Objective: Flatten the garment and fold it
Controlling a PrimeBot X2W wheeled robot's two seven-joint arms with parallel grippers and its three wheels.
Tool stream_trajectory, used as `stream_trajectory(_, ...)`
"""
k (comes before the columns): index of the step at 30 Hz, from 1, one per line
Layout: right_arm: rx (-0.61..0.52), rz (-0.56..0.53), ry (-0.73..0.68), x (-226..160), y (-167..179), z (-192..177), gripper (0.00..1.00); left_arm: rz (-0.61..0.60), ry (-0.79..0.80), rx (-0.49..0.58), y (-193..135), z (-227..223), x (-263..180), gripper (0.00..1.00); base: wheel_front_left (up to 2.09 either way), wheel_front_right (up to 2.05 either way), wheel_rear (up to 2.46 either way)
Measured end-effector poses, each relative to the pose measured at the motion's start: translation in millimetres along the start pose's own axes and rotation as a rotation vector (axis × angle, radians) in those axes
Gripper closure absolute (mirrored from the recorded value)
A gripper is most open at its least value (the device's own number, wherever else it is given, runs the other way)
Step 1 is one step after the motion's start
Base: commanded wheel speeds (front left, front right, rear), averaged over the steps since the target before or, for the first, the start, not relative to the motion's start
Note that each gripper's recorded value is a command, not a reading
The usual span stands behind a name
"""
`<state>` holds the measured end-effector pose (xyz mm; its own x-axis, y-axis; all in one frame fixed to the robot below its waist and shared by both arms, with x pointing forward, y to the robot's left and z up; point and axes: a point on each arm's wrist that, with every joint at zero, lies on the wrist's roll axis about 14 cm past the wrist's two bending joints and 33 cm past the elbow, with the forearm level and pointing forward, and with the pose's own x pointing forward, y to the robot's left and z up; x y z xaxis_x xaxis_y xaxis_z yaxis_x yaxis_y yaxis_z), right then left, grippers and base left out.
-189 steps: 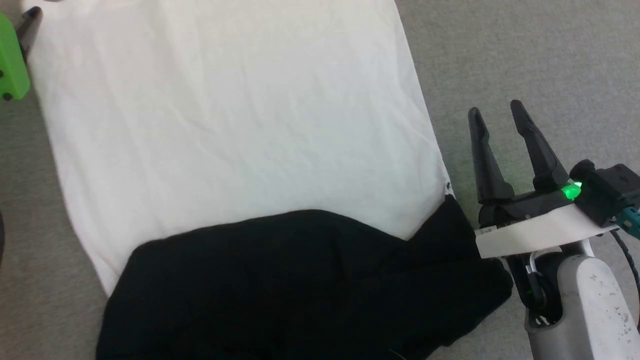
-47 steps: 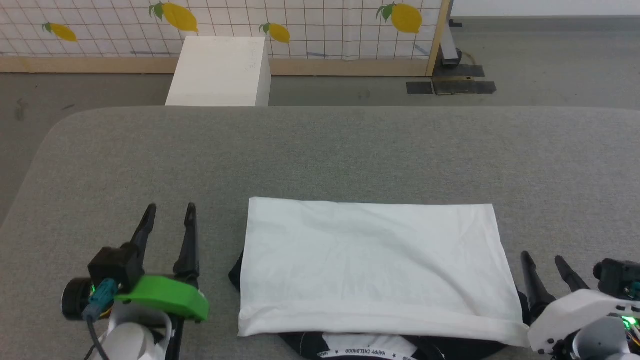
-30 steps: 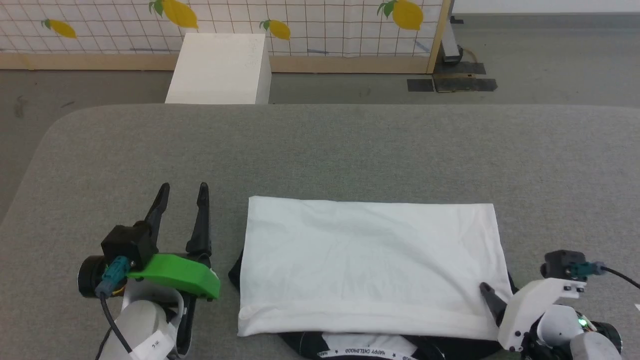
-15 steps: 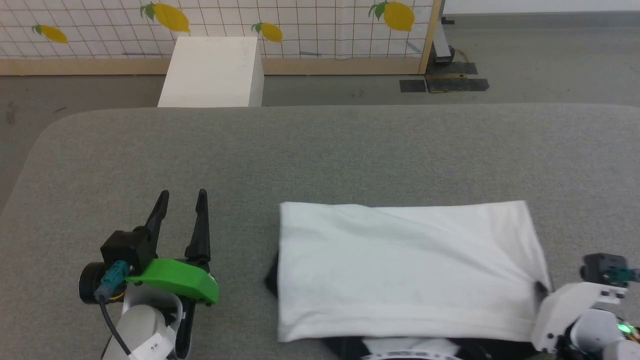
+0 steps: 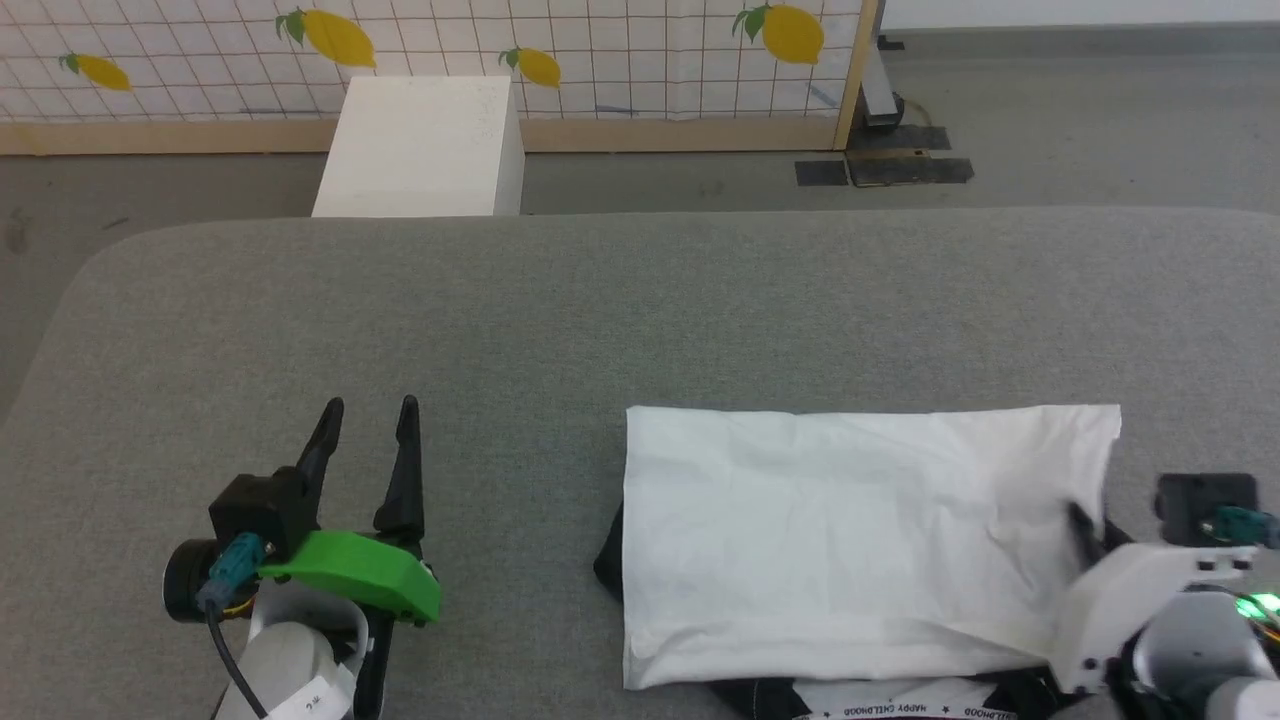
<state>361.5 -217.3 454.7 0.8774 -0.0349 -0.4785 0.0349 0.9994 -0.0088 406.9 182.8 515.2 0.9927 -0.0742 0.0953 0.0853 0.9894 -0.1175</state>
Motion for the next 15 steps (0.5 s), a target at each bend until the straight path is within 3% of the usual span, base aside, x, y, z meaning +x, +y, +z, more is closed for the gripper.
stream_trajectory(6,-0.113,0.266,-0.109,-20.6,96.0,43.0,1.0,0.004,-0.002,0.003,1.7,0.8,-2.9,0.0,0.0,0.0,0.0)
stream_trajectory(15,-0.312,0.567,-0.012,-16.4,206.3,19.3,1.0,0.022,0.012,-0.006,6.6,-4.1,-7.4,0.0,0.0,0.0,0.0)
